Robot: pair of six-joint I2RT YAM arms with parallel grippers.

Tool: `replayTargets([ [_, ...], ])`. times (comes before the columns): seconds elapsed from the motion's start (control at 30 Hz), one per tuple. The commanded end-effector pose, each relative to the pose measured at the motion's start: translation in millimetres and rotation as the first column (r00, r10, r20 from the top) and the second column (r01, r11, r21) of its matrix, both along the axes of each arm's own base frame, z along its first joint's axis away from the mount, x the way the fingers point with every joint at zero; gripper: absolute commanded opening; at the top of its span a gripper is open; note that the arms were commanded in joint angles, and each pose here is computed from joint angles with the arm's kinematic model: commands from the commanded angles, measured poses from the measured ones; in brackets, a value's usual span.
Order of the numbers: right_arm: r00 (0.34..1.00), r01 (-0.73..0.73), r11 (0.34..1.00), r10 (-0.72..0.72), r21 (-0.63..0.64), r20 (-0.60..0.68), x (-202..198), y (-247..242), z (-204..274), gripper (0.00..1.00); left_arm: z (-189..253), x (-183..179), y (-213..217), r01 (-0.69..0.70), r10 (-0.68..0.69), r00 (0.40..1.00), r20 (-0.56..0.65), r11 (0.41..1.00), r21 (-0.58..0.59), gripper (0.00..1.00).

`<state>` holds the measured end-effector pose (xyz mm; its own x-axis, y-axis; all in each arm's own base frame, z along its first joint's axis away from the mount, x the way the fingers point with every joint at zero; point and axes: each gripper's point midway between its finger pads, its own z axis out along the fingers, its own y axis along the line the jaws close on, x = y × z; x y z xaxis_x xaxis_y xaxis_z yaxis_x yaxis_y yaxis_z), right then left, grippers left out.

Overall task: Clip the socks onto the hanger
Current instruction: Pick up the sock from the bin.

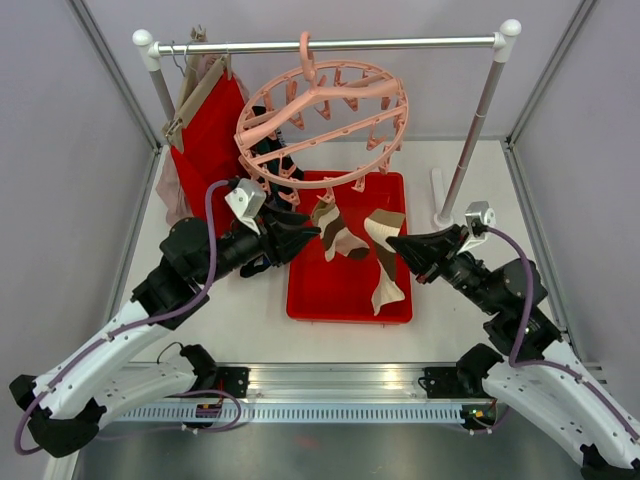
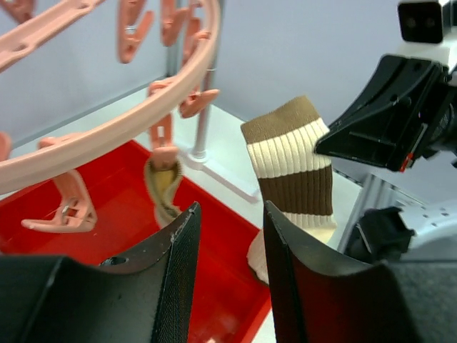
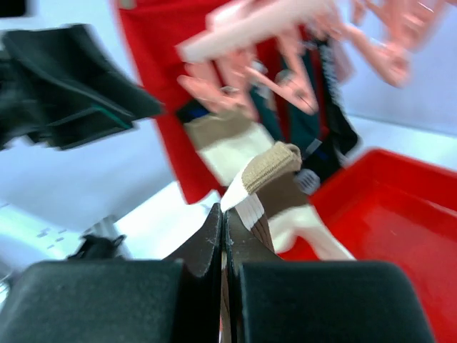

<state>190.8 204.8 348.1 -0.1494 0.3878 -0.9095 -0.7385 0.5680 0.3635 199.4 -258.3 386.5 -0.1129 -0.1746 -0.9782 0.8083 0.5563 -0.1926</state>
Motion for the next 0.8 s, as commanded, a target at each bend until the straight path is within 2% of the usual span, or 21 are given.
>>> replayTargets([
  [0.0, 0.971, -0.199, 0.98, 0.201, -0.023, 0.133, -41, 12, 36, 0.0, 30, -28, -14, 0.179, -0.174, 0.983, 0.064, 0.982, -0.067, 0.46],
  [0.27, 0.919, -0.33, 0.944, 0.326, -0.017, 0.22, -74, 14, 69, 0.0, 45, -44, -36, 0.333, -0.329, 0.943, 0.056, 0.937, -0.105, 0.52],
  [0.37, 0.91, -0.346, 0.938, 0.34, -0.015, 0.236, -78, 14, 77, 0.0, 50, -49, -43, 0.383, -0.379, 0.924, 0.056, 0.916, -0.123, 0.56],
  [0.77, 0.904, -0.36, 0.933, 0.355, -0.023, 0.236, -77, 18, 82, 0.0, 58, -58, -63, 0.506, -0.508, 0.86, 0.038, 0.844, -0.176, 0.56],
])
